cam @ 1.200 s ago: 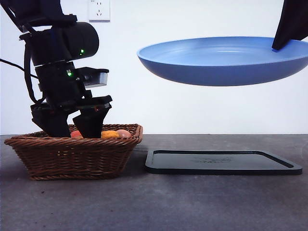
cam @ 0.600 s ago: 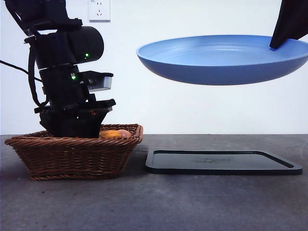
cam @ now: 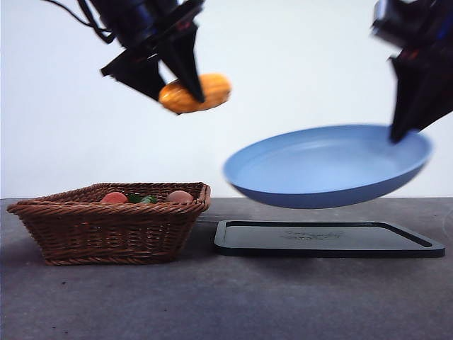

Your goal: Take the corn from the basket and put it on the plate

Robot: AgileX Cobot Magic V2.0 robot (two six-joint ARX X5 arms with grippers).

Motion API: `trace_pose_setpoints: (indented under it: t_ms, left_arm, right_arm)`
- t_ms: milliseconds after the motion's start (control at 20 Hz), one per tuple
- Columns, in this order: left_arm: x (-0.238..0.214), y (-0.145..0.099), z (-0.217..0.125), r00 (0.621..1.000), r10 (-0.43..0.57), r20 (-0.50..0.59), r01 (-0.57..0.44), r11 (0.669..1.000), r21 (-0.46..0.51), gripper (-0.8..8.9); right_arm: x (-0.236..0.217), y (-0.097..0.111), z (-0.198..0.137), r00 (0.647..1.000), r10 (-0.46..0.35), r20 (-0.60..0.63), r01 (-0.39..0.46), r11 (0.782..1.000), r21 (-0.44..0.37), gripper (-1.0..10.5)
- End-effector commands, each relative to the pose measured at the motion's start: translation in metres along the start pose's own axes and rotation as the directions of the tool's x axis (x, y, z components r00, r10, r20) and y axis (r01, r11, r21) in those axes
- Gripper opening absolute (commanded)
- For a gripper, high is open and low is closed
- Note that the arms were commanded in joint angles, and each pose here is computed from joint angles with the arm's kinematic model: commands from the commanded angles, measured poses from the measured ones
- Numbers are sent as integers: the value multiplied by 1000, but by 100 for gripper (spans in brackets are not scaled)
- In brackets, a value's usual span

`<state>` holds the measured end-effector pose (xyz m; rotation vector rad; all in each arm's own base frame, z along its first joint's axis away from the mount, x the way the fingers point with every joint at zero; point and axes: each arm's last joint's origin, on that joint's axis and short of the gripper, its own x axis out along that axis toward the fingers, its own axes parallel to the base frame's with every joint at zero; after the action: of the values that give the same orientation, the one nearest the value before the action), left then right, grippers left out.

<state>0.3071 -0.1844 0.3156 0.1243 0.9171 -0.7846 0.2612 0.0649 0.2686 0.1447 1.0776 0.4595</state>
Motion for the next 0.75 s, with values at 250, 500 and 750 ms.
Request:
trace_pose_setpoints:
  t_ms: [250,500,750]
  left_arm:
    - [35,-32,-3,994,-74,-84,83,990,111,125]
    - [72,-45,-12,978,-99,-182,126,982,141,126]
    - [94,-46,-19,967,-103,-234,138,981,137,126]
  right_arm:
    - [34,-5,16,988,152,-13,-150,984,94,2]
    - [33,-7,18,987,161,4,-161,981,108,2]
    - [32,-10,18,985,174,6,-174,978,119,2]
